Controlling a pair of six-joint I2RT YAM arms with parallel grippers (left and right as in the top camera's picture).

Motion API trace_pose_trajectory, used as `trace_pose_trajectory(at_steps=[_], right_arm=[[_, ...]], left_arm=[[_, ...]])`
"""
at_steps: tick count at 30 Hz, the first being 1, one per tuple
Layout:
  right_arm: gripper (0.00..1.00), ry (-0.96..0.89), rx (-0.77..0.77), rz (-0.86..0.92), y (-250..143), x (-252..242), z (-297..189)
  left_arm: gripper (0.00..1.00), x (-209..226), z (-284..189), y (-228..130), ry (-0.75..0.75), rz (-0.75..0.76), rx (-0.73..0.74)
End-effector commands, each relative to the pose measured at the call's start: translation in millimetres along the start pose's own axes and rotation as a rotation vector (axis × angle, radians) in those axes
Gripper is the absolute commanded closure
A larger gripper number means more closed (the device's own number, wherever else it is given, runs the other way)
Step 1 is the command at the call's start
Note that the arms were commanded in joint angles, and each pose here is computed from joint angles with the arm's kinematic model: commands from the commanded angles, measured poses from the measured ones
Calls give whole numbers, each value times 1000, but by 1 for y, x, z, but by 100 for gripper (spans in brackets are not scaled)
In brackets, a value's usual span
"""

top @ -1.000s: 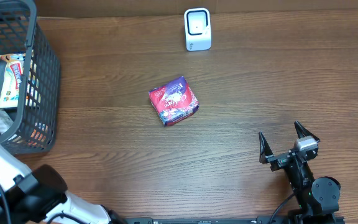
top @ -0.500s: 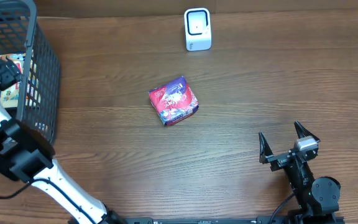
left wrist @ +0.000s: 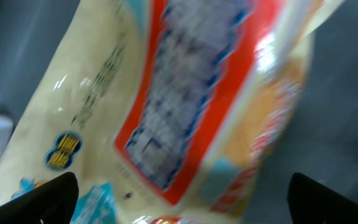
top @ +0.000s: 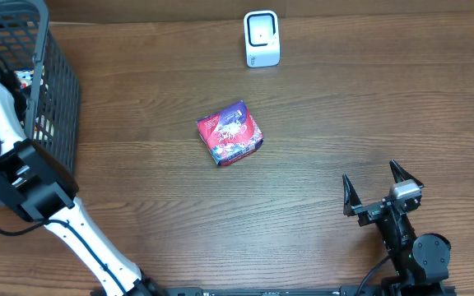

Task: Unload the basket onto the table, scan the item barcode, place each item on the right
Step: 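Reach the left gripper into the basket and grasp the yellow snack bag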

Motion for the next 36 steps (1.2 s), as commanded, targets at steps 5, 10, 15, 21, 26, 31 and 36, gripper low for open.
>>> trace_pose_trajectory(at_steps=[5, 10, 15, 21, 26, 31, 36], right_arm=[[0, 9, -1, 3, -2, 1, 0], [0, 9, -1, 3, -2, 1, 0], [0, 9, -1, 3, -2, 1, 0], [0, 9, -1, 3, -2, 1, 0], [0, 9, -1, 3, -2, 1, 0], [0, 9, -1, 3, -2, 1, 0], [0, 9, -1, 3, -2, 1, 0]], left_arm=[[57, -11, 2, 9, -14, 43, -39], [72, -6, 3, 7, -6, 36, -31], [27, -1, 6, 2, -5, 26, -10], [22, -1, 20, -6, -8, 23, 9], [80, -2, 28, -10, -9, 24, 16], [96, -1, 23, -9, -10, 20, 18], [96, 1, -18, 10, -35, -17, -37]])
Point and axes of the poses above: each gripper's point midway between its finger pads, its own z axis out along the fingers, its own x axis along the line the jaws close on, y = z × x, the point moved 6 cm from there along -z, back along the fingers, and after that the axes turned 9 degrees about z, right-handed, at the moved point
